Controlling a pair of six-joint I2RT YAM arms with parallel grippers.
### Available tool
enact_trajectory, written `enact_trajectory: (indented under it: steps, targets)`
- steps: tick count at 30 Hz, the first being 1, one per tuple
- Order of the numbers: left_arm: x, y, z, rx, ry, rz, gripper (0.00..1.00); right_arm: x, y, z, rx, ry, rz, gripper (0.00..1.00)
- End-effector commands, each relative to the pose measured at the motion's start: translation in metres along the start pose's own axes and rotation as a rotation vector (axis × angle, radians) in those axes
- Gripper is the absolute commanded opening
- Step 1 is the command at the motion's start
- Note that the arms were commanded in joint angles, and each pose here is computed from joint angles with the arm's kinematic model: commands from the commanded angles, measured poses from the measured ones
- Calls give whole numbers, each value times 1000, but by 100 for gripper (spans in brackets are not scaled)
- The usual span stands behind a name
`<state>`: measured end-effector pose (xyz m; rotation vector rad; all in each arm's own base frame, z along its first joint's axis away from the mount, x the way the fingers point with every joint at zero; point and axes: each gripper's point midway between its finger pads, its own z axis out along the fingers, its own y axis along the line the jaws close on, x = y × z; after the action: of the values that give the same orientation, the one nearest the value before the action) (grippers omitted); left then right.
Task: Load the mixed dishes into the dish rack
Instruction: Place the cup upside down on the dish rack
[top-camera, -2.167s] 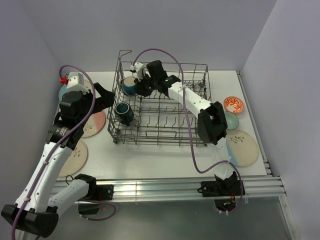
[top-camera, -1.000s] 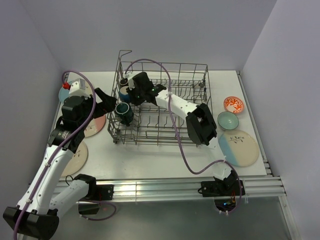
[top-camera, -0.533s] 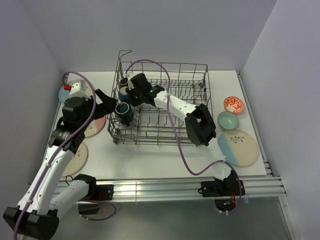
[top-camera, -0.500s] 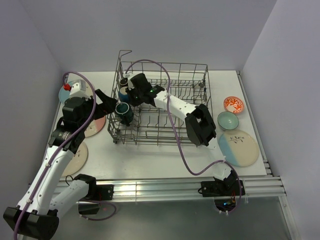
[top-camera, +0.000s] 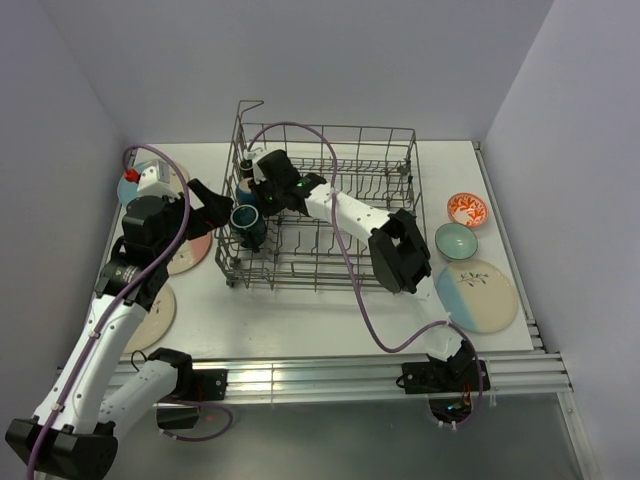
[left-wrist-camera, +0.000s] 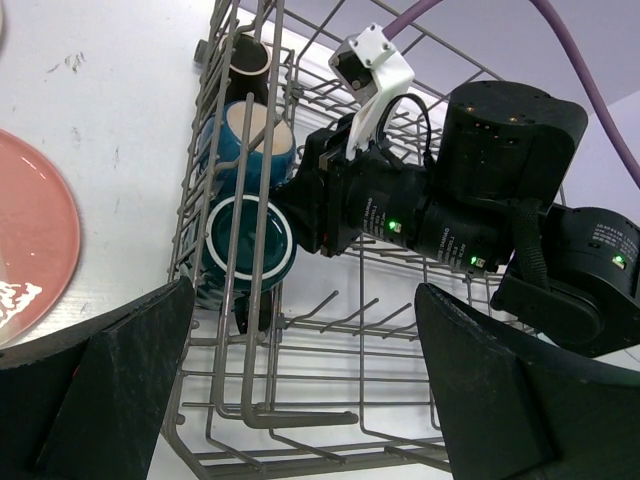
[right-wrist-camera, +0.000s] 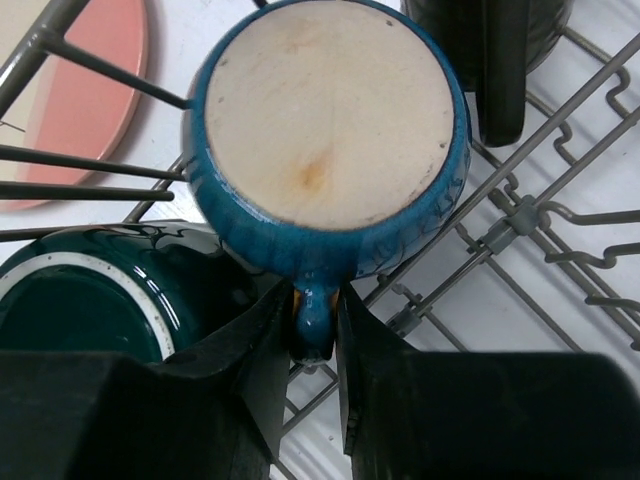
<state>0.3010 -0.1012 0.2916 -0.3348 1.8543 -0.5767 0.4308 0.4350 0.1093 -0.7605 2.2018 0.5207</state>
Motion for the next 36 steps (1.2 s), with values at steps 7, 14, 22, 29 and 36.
enact_trajectory:
  steps: [7, 14, 22, 29, 36]
  targets:
    - [-5, -4, -5, 28, -32, -22, 99, -37, 20, -16, -39, -125, -45, 39]
    - [-5, -3, -8, 28, -37, -29, 99, -46, 19, -30, -31, -151, -55, 42]
    - [-15, -3, -14, 6, -60, -23, 99, -67, 10, -73, -27, -212, -134, 53]
    - [-22, -7, -10, -5, -54, -33, 99, -80, 2, -110, -49, -241, -178, 56]
    - [-36, 18, 4, -161, -36, -101, 98, -84, 1, -189, -321, -276, -386, 60]
